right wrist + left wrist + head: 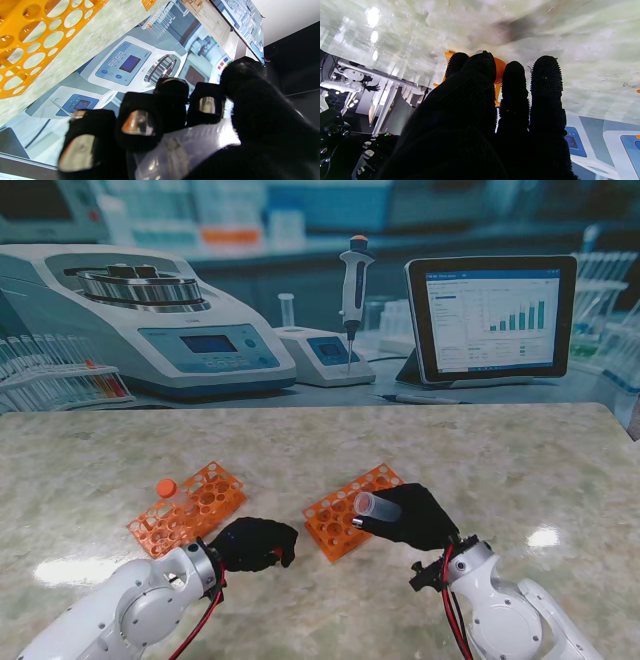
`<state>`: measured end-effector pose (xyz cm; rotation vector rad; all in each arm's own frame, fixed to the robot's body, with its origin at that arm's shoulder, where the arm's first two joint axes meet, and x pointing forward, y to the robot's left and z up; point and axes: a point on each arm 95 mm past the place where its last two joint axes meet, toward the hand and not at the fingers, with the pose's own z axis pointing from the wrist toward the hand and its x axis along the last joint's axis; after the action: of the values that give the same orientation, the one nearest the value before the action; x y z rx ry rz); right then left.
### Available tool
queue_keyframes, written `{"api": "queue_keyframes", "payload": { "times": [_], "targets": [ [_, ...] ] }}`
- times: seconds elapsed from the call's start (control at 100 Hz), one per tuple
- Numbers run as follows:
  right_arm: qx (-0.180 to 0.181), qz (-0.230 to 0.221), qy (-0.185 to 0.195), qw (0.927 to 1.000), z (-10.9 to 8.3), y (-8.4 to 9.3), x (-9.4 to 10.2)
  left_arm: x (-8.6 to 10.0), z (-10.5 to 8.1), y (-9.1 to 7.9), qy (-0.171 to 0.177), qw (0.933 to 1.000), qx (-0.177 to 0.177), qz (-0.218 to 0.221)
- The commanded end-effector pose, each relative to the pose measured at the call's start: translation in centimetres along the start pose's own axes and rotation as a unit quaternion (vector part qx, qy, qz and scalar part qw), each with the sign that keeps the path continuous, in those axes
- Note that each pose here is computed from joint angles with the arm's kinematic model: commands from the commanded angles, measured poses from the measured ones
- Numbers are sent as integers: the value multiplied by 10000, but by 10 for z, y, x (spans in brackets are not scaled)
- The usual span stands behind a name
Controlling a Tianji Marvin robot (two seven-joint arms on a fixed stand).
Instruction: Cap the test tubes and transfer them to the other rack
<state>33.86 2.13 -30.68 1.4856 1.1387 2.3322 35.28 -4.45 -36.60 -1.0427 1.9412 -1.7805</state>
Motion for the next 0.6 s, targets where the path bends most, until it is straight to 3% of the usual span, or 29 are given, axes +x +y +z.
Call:
{"api": "queue_keyframes", "payload": {
  "times": [0.0,0.59],
  "targets": [
    [24,43,-23,10000,-1,-3,0,4,3,-7,53,9999,92,-21],
    [50,31,-34,10000,-1,-2,-2,14,9,-35,201,9985,493,-125]
  ]
}}
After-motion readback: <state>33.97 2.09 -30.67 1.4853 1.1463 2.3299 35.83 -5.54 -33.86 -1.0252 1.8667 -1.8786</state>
